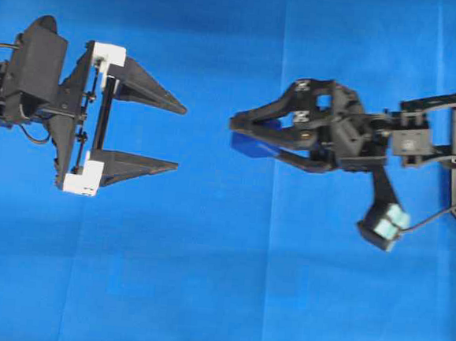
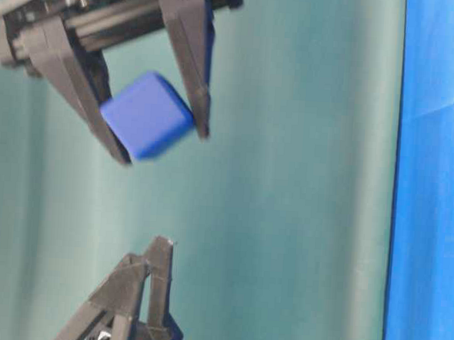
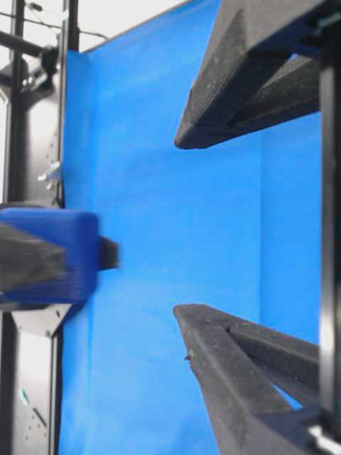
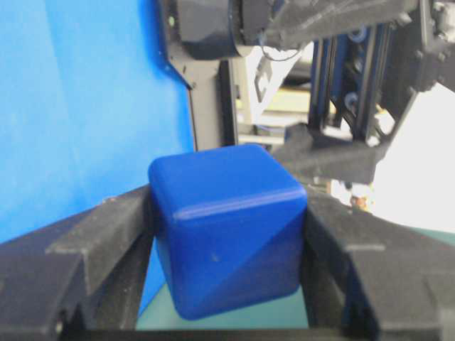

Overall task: Handover the blue block to the right arm after grasping it with the left arm, then place it in the designated position.
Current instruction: 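Open the left gripper and pull the cube away with the right, then carry the cube with the right gripper back toward its side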

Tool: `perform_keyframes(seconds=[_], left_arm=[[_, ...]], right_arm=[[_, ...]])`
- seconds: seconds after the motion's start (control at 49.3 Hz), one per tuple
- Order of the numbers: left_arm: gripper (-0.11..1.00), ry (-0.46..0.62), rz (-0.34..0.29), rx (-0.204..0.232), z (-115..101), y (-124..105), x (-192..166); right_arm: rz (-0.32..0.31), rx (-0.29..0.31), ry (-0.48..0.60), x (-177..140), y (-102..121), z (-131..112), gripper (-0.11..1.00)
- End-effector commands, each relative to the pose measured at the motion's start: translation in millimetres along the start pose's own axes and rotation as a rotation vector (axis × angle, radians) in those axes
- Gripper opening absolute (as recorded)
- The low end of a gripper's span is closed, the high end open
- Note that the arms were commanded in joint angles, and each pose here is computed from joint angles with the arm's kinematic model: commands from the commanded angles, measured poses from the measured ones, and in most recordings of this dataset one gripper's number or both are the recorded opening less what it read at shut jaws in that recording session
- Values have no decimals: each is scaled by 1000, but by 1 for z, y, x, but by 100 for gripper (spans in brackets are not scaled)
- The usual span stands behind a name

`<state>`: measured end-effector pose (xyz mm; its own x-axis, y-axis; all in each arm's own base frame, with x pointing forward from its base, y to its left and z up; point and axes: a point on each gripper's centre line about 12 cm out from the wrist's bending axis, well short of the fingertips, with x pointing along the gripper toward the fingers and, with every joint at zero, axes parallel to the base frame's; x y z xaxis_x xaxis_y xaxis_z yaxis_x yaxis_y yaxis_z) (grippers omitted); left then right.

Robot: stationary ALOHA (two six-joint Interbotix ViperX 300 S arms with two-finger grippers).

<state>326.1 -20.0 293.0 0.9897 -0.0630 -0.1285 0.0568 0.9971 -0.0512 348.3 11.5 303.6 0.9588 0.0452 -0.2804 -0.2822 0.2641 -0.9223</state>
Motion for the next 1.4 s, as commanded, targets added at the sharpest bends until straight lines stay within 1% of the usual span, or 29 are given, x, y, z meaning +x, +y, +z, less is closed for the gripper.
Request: perform_keyframes(seconds=[0.0, 0.264, 0.568, 0.649, 0.73, 0.811, 0.892, 0.994, 1.075, 1.095, 1.176, 1.379], left_arm=[[93, -40, 1, 3, 10, 0, -6], [93, -46, 0, 3, 9, 0, -14], [93, -46, 0, 3, 9, 0, -16], [93, -45, 0, 3, 9, 0, -16], [93, -46, 0, 3, 9, 0, -16], [93, -48, 0, 6, 10, 0, -16], [93, -48, 0, 4, 10, 0, -16], [93, -49, -1, 6, 10, 0, -16], [93, -48, -1, 6, 10, 0, -16], [93, -49, 0, 6, 10, 0, -16], [93, -48, 0, 7, 10, 0, -16], [93, -49, 0, 11, 10, 0, -16]], right_arm=[[-39, 13, -12, -16, -10, 5, 48], [-31, 42, 19, -42, -5, 4, 48], [-18, 55, 31, -43, -3, 3, 48], [-19, 72, 30, -43, -3, 3, 48], [-18, 111, 29, -43, -3, 3, 48], [-21, 168, 25, -44, -3, 4, 48], [-25, 242, 24, -45, -4, 4, 48], [-31, 351, 17, -46, -5, 4, 48], [-39, 451, 10, -48, -7, 5, 48], [-39, 487, 10, -48, -7, 5, 48], [-43, 592, 6, -49, -8, 5, 48], [-48, 888, -3, -49, -10, 6, 48]])
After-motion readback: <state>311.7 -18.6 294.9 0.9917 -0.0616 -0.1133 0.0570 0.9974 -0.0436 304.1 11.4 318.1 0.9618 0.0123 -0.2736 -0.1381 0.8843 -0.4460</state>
